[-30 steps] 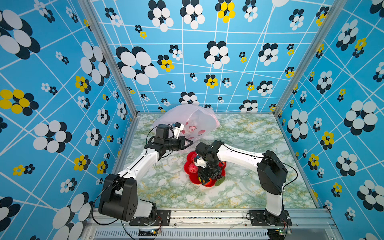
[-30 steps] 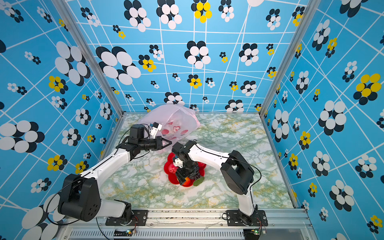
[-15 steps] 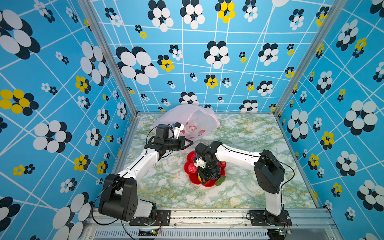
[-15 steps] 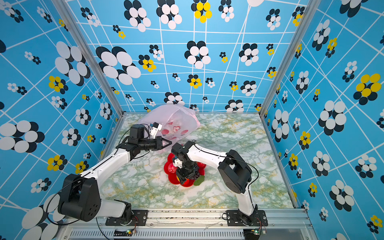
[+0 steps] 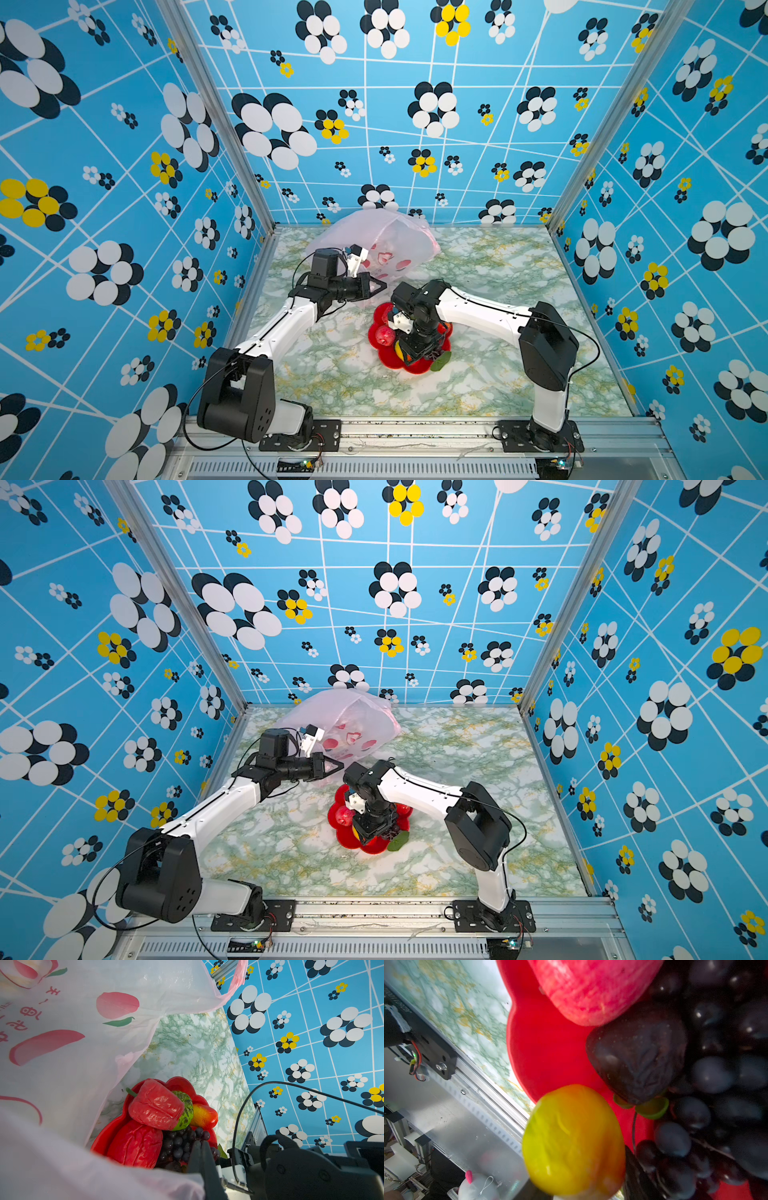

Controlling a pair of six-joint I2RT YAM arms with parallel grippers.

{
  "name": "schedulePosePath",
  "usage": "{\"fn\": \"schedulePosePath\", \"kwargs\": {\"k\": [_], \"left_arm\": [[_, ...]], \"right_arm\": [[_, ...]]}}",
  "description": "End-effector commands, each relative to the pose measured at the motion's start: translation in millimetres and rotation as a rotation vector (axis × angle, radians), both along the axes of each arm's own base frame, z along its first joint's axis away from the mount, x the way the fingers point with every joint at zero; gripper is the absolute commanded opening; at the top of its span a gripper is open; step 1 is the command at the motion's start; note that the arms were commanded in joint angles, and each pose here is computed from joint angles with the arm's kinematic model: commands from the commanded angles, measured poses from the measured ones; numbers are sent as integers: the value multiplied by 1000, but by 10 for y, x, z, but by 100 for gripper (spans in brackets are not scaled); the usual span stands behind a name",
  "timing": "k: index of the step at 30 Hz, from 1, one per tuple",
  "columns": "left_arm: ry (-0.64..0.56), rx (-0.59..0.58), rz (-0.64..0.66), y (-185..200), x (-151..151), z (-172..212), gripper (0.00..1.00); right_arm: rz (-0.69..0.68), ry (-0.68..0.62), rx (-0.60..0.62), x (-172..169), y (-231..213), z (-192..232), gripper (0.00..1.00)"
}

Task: Place the fruits into the plastic bag
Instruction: 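Close the right gripper on the yellow-red mango and lift it, then carry the mango with the right gripper over to the open pink bag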

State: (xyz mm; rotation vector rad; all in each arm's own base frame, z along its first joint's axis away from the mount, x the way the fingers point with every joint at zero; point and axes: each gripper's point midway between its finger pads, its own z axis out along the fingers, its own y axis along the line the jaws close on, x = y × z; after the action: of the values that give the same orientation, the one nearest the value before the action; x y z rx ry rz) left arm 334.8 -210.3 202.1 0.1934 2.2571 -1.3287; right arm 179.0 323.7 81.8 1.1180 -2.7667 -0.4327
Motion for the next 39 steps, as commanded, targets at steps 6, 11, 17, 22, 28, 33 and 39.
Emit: {"fn": "schedulePosePath", "kwargs": {"k": [6,11,17,22,28,33,39], "left_arm": [[-6,-16,-24,-46,-26,24,0],[-9,-18,-24,-46,-24,38,0],[-9,-20,-23,-47,-25,43,0],[-12,-21,-24,-46,-28,54,0],[-22,-22,-23,-45,-33,79,0],[-26,-22,-22,-41,-38,92,0],[-28,-25,-25,-46,-42,103,0]], "right_arm": [[-51,0,87,-32,-1,234,39],[-111,14,200,3,41,462,39],[-190,25,334,71,65,739,39],[-252,20,438,138,85,959,40],[-320,4,542,234,90,1209,40],[-376,-11,585,364,68,1332,40],[-451,2,598,595,73,1366,40]]}}
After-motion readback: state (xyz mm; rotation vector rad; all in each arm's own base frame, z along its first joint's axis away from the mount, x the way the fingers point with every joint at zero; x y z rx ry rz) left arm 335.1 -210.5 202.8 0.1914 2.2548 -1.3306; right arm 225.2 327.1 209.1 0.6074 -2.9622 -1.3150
